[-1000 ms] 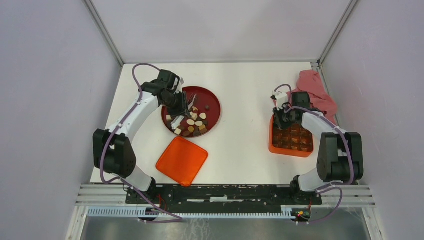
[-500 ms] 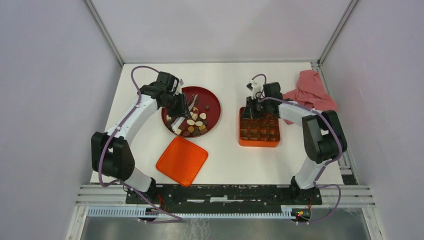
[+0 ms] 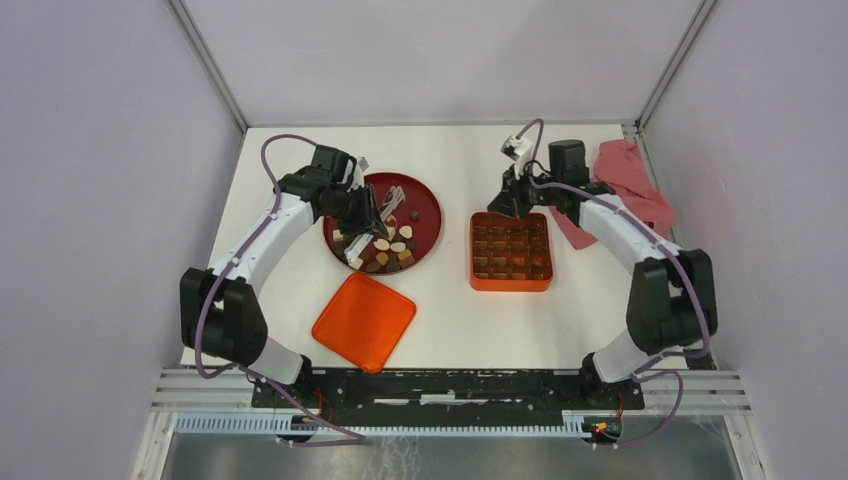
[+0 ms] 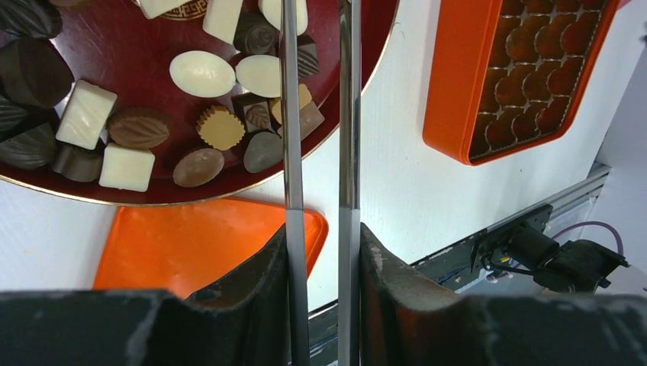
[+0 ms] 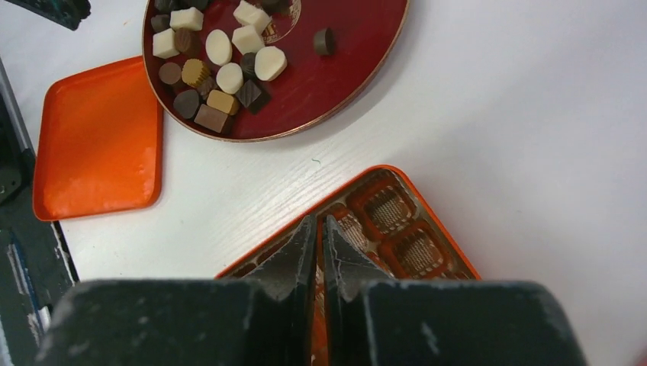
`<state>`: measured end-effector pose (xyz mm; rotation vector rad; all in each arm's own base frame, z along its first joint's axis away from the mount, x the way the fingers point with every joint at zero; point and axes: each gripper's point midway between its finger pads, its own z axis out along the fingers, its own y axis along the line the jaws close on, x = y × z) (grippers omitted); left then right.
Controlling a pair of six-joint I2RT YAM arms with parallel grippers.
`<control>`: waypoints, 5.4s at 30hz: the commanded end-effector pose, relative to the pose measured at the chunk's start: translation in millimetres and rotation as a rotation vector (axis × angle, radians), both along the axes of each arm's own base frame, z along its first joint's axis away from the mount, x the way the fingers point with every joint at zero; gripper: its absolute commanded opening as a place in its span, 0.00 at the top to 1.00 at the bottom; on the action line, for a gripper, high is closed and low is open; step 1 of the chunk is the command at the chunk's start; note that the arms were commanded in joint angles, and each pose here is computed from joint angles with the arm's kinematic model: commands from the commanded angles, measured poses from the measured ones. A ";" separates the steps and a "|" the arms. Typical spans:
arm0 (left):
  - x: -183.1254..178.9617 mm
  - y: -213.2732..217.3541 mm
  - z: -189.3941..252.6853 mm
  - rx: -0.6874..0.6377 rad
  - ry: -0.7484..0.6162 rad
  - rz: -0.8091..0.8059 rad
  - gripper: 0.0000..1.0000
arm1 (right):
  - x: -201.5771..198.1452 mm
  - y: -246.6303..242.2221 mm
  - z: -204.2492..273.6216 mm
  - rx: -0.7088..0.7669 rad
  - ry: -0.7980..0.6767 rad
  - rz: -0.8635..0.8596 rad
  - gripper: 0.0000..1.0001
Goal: Pack the chocolate
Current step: Move the packing box to the center of the board, then place the fake chocolate in the packing box, then pick up the fake chocolate from the plate.
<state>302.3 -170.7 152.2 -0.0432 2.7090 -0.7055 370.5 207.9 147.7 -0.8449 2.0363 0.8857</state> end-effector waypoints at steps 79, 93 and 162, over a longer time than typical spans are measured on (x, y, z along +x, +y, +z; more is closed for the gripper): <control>-34.7 -174.6 5.9 0.020 -0.057 -0.310 0.61 | -9.9 -123.3 -4.0 0.009 -0.114 -0.314 0.87; -27.7 -177.1 45.5 -0.059 -0.139 -0.266 0.64 | -10.4 -124.3 -3.0 0.005 -0.120 -0.316 0.86; 26.0 -34.8 -38.7 0.313 0.062 -0.269 0.55 | -9.7 -124.6 -6.7 0.000 -0.117 -0.313 0.86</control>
